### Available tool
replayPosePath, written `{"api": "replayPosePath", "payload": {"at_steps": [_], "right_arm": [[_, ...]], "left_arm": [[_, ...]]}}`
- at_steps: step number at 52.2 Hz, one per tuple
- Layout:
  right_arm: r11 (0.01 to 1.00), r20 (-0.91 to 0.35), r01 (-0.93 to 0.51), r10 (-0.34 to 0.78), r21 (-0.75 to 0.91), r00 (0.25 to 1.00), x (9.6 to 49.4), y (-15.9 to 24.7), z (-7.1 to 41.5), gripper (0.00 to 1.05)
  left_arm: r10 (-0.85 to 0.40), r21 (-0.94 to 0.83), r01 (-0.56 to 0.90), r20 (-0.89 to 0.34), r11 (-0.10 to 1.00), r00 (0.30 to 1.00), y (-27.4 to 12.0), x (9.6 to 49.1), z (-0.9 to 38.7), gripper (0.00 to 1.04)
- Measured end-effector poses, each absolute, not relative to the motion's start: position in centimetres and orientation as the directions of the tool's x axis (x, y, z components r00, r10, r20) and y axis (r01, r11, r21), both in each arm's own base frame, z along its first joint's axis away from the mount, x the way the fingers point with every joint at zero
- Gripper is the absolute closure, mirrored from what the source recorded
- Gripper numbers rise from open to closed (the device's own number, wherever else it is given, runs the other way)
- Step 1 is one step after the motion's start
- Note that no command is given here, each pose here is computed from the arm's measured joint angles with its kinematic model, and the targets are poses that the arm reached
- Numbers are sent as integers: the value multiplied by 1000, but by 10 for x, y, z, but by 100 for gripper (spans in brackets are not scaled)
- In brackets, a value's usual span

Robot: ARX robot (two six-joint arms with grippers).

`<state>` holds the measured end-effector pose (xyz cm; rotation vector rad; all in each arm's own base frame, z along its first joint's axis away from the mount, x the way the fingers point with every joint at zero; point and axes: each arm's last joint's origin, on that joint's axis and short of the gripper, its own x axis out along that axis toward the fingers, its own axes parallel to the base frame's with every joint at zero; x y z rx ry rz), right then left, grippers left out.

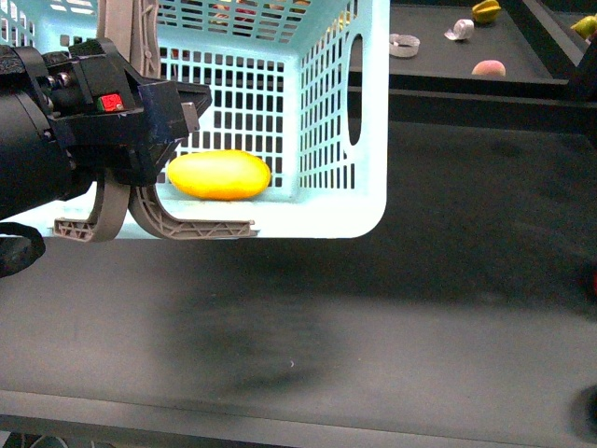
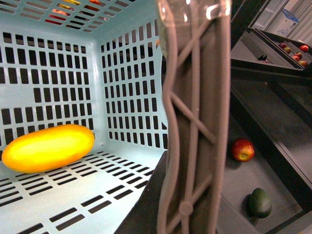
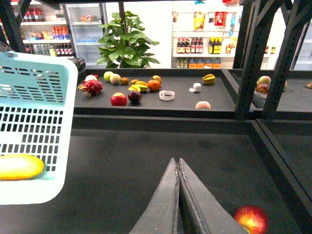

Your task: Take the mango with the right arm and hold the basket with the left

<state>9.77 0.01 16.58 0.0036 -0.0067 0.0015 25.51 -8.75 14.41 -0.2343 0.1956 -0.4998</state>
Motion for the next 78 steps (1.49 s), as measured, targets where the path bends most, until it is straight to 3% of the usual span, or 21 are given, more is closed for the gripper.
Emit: {"api": "replayPosePath", "payload": {"at_steps": [43, 46, 65, 78], "right_arm": [[1000, 2, -1, 1, 4, 1000, 98, 0, 165, 103], [1000, 2, -1, 1, 2, 1000, 98, 0, 165, 94], [1000, 2, -1, 1, 2, 1000, 98, 0, 165, 9], [1000, 2, -1, 1, 3, 1000, 98, 0, 165, 8]], "left_arm": [[-494, -267, 450, -128, 852, 860, -88, 255, 144, 99], [-494, -267, 450, -128, 852, 860, -88, 255, 144, 99], [-494, -267, 450, -128, 852, 860, -88, 255, 144, 99], [-469, -237, 436, -109, 868, 876, -85, 267, 143, 99]]}}
